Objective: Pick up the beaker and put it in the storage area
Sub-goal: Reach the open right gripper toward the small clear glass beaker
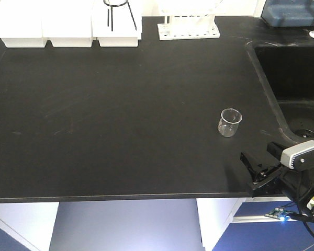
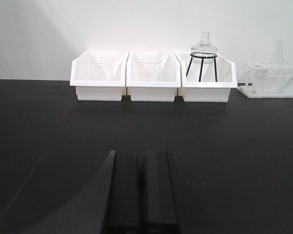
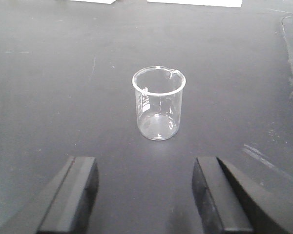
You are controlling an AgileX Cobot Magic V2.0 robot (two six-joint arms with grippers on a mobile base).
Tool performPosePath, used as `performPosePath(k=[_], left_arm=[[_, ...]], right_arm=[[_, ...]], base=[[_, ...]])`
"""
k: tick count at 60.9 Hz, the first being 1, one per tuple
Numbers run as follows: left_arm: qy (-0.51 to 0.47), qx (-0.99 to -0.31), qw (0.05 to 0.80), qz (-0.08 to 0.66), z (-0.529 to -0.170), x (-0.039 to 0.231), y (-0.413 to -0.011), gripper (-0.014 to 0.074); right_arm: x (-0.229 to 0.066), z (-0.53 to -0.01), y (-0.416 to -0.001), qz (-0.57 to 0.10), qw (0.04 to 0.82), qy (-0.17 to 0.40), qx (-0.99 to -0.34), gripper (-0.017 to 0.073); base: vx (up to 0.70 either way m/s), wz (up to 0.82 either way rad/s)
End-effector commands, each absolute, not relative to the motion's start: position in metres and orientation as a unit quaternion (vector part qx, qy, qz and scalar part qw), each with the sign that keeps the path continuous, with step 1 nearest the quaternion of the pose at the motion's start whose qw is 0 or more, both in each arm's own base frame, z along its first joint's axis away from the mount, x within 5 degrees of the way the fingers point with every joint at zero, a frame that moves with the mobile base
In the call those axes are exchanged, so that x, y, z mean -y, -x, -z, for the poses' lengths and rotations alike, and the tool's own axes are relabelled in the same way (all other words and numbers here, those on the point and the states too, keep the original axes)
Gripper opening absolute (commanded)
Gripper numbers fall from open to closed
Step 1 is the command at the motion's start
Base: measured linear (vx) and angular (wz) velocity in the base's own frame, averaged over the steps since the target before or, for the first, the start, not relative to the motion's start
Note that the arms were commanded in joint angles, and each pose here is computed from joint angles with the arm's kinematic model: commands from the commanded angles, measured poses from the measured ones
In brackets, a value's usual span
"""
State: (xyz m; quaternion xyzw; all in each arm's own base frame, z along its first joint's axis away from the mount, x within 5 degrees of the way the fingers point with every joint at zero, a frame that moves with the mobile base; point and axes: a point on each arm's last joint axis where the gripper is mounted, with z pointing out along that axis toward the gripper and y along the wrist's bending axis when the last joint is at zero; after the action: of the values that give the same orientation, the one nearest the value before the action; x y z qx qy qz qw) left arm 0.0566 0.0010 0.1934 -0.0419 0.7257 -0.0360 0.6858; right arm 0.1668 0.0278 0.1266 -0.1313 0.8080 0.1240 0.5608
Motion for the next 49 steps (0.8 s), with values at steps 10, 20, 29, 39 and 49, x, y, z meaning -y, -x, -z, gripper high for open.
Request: performPosePath(k=[10, 20, 29, 39, 49], left_arm=[[0.038, -0.700, 0.712, 0.048, -0.194, 0.001, -0.056, -0.0008], [0.038, -0.700, 0.712, 0.048, -0.194, 0.001, -0.056, -0.0008], [0.038, -0.700, 0.712, 0.048, -0.194, 0.001, -0.056, -0.0008], [0.038, -0.700, 0.712, 0.048, -0.194, 0.001, -0.056, -0.0008], [0.038, -0.700, 0.712, 0.048, -0.194, 0.001, -0.056, -0.0008]], right_arm=[[-0.027, -0.150, -0.175, -0.152, 0.650, 0.091, -0.739, 0.0641], [-0.022, -0.150, -0.177, -0.138, 0.654, 0.068, -0.741, 0.0674], [-0.025, -0.151, -0.177, -0.147, 0.654, 0.085, -0.737, 0.0662], [-0.028, -0.154, -0.186, -0.149, 0.661, 0.109, -0.727, 0.0634], [-0.028, -0.148, -0.203, -0.151, 0.656, 0.110, -0.732, 0.0609]], base=[[0.00, 0.00], [0.00, 0.00], [0.00, 0.00], [0.00, 0.00], [0.00, 0.00]])
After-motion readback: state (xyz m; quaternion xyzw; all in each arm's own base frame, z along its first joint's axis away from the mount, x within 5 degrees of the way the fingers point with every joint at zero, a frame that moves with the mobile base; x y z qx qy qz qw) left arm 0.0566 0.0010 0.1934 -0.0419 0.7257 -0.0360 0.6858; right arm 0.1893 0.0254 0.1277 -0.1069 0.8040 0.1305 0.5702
